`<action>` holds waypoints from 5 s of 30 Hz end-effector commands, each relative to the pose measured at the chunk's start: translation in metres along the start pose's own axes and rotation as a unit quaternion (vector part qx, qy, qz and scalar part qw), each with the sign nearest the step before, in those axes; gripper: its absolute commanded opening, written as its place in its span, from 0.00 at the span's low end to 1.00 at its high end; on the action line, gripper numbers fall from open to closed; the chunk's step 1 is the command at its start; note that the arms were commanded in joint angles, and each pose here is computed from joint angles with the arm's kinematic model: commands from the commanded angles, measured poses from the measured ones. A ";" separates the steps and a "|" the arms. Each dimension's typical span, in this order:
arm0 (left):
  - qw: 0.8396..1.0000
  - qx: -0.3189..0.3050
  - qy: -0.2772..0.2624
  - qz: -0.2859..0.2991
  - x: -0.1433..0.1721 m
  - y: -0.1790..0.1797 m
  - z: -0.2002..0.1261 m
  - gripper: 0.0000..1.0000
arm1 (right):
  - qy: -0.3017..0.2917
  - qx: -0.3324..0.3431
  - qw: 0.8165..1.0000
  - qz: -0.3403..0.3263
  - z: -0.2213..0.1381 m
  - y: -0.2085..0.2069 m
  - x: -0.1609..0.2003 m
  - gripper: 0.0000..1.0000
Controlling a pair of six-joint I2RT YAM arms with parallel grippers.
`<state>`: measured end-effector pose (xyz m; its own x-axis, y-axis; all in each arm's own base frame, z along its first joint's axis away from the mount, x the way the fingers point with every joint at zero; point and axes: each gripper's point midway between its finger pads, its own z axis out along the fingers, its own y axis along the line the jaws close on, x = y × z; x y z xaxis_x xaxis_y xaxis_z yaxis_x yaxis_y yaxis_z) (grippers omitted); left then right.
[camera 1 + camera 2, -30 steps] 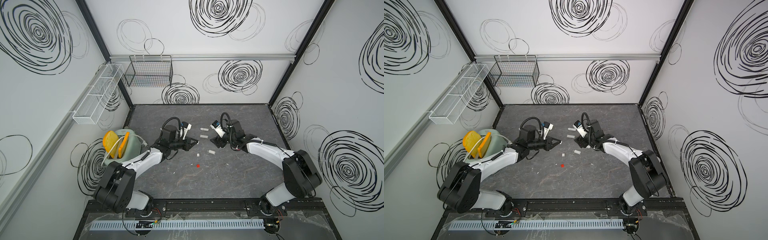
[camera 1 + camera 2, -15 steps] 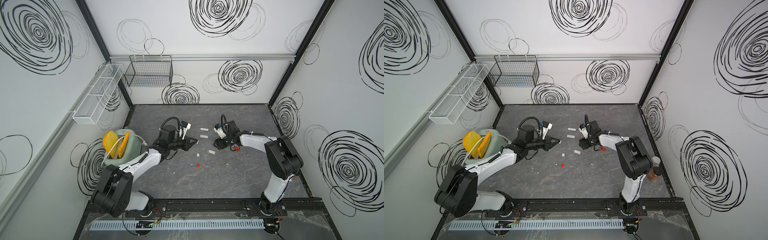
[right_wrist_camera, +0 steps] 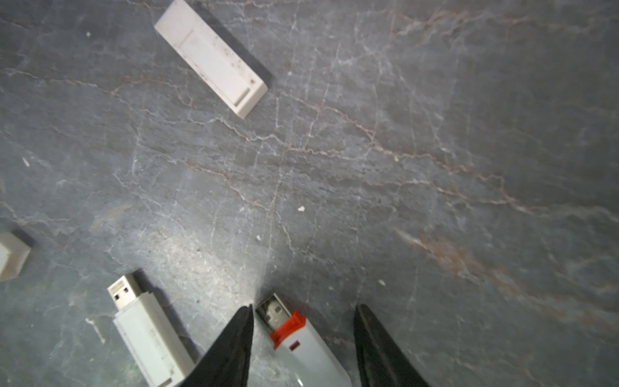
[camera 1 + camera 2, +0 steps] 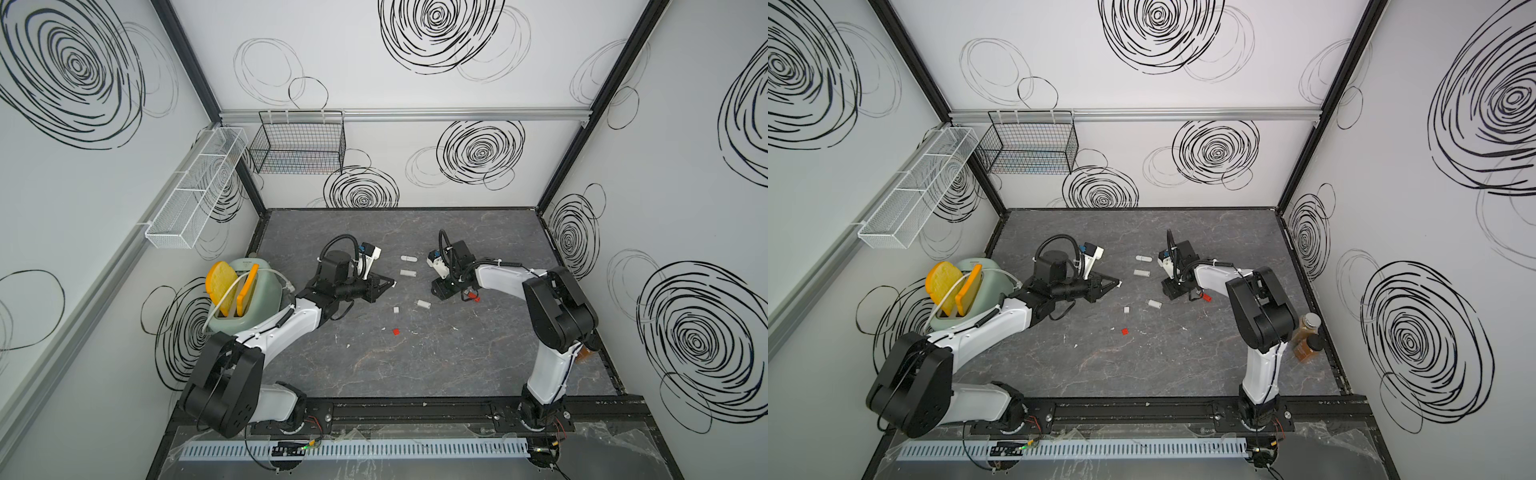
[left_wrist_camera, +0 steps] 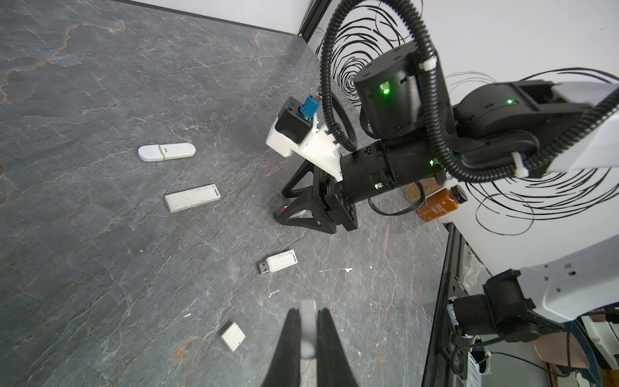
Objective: Close the usb drive cover
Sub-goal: Pick up the USB drive from the center of the board, then close the cover of the USB drive.
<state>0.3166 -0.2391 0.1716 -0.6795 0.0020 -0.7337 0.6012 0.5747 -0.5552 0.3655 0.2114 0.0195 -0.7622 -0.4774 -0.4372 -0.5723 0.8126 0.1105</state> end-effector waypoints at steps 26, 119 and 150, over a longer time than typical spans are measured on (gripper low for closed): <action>1.000 -0.009 -0.016 0.023 -0.005 0.007 -0.002 0.00 | 0.129 0.035 0.990 -0.040 0.000 0.004 0.061 0.32; 0.997 0.058 0.049 -0.002 0.032 -0.025 0.028 0.00 | -0.405 -0.016 0.842 -0.356 -0.131 0.175 -0.051 0.05; 0.996 0.055 0.065 -0.011 0.047 -0.027 0.044 0.00 | -0.492 -0.030 0.786 -0.373 -0.181 0.220 -0.092 0.05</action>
<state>0.3115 -0.2712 0.1585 -0.6843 0.0180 -0.7290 0.6245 0.5307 -0.5730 0.2804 0.3210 0.1465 0.0885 -0.5354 -0.8400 -0.8019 0.4619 -0.3789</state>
